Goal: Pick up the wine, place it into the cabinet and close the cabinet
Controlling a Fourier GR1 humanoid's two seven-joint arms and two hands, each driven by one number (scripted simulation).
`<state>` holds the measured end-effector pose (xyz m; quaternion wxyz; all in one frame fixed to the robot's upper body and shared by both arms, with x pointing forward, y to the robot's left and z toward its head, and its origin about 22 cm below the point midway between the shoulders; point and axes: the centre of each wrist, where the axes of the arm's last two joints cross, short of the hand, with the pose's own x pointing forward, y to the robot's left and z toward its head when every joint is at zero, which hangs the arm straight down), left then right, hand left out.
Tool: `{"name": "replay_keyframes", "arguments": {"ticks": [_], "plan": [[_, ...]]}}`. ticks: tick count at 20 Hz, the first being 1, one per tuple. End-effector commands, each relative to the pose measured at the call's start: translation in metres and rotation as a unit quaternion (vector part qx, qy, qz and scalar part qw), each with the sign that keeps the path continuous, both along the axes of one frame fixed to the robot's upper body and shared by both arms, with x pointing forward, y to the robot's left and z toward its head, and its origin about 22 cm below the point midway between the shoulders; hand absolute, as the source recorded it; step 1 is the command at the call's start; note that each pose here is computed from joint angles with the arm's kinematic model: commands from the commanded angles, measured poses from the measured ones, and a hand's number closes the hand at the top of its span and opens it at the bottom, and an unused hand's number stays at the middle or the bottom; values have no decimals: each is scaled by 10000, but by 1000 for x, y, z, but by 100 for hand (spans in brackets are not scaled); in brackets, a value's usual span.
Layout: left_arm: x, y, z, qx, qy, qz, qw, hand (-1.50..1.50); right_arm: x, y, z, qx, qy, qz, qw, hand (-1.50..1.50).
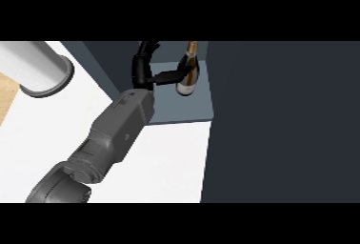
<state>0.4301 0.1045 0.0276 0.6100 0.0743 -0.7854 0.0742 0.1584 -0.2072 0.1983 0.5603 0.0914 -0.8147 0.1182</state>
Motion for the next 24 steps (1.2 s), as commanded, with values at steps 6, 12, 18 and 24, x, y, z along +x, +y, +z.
{"name": "replay_keyframes", "arguments": {"ticks": [6,12,18,24], "plan": [[-7,20,-20,563,86,117,9983,-150,-13,4,8,96,-65,314,9994,-150],[-15,19,-33,333,95,299,9990,-150,-5,-4,5,-2,-70,238,9997,-150],[-13,40,-35,252,-33,168,9995,-150,-2,2,1,119,-66,226,9997,-150],[-4,27,-16,140,-256,3,9996,-150,-10,1,-2,109,-54,176,9998,-150]]}}
